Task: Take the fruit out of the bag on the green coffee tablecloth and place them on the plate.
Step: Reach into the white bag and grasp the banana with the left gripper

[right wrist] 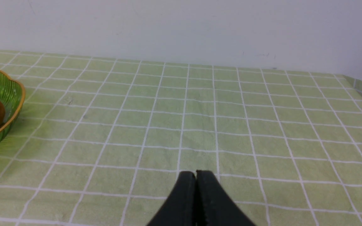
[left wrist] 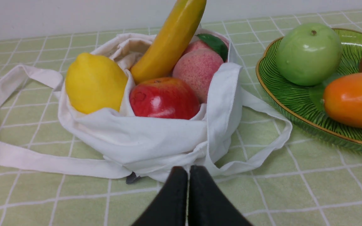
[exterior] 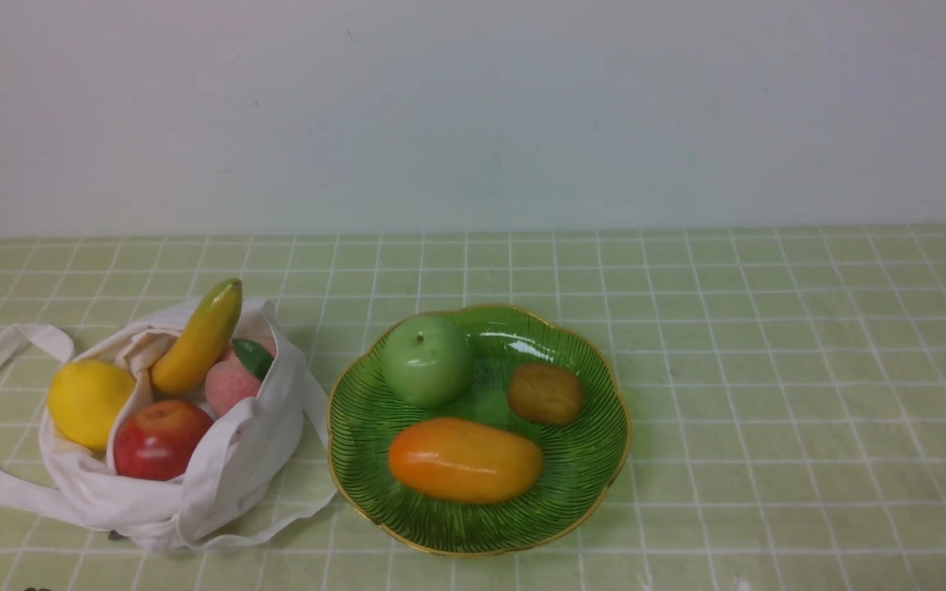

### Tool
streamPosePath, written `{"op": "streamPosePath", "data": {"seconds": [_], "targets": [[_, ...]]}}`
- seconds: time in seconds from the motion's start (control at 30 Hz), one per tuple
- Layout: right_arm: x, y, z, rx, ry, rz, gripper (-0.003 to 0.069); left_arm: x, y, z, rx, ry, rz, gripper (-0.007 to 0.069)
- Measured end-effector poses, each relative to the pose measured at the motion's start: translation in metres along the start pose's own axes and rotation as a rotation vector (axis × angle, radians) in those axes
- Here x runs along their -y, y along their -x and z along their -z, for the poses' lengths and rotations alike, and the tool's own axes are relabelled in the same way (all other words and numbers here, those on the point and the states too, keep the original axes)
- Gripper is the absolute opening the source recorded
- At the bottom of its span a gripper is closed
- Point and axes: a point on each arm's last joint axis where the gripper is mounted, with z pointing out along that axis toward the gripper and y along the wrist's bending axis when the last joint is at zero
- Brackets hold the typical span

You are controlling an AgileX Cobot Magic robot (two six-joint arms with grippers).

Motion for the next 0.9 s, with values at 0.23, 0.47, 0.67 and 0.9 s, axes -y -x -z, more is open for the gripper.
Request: {"op": "streamPosePath", "data": {"seconds": [0.23, 0.47, 0.67, 0.9], "targets": [[0.0, 0.0, 0.0, 0.0, 0.0, 0.0, -0.0013, 0.002, 0.013, 0.001, 0.139, -0.046, 0.281, -0.0008], [0.0, 0.0, 0.0, 0.0, 0.0, 0.0, -0.0013, -0.008, 0.039, 0.009, 0.461, -0.029, 0.532, -0.0008], [0.0, 0.0, 0.0, 0.0, 0.0, 0.0, -0.0013, -0.014, 0.083, 0.034, 0.693, -0.011, 0.501, -0.0008], [0.0, 0.0, 0.0, 0.0, 0.0, 0.0, -0.0013, 0.002, 0.15, 0.015, 0.236, -0.084, 0.192, -0.0008]]}}
